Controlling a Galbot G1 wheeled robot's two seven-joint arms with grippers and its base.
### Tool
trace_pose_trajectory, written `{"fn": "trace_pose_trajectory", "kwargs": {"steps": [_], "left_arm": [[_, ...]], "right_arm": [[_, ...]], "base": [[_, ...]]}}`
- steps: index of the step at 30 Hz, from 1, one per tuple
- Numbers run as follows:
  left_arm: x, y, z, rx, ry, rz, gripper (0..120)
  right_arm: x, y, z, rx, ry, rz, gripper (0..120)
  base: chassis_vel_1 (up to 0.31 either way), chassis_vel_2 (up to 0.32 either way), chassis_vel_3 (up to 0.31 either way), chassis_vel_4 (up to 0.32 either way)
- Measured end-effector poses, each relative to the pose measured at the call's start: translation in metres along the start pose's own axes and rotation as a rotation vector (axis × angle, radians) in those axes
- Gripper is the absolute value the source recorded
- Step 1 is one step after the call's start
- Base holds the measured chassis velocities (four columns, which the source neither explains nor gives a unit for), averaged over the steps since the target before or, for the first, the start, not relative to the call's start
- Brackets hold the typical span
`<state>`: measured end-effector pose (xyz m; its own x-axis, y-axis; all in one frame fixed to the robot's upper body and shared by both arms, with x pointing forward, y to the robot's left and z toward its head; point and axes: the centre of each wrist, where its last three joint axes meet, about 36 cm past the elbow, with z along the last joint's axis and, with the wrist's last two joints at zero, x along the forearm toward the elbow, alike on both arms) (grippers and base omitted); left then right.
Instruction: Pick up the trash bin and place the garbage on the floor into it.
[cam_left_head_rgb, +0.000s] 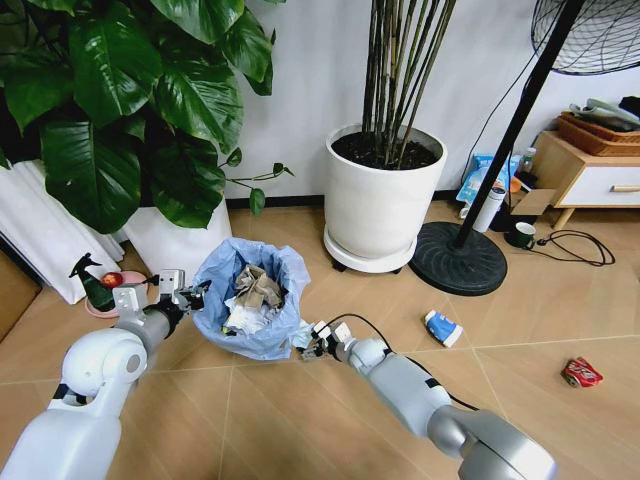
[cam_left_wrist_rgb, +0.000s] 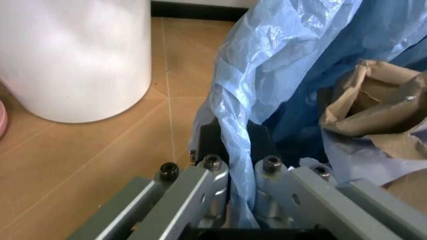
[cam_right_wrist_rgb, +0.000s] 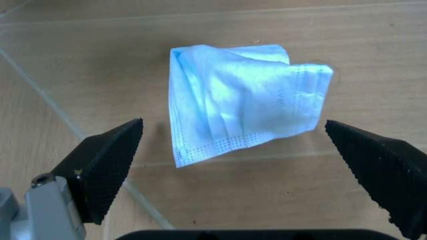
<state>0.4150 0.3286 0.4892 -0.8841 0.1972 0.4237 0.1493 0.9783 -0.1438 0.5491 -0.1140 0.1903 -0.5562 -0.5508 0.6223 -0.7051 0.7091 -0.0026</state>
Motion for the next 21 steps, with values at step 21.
{"fn": "trace_pose_trajectory", "kwargs": {"steps": [21], "left_arm": [[-0.0002,0.0006,-0.0019,-0.003,-0.006,0.002,0]], "right_arm": [[-0.0088,0.0030,0.0002,-0.034,0.026,0.023,67]], "base": [[0.000,0.000,0.000,0.000]]}}
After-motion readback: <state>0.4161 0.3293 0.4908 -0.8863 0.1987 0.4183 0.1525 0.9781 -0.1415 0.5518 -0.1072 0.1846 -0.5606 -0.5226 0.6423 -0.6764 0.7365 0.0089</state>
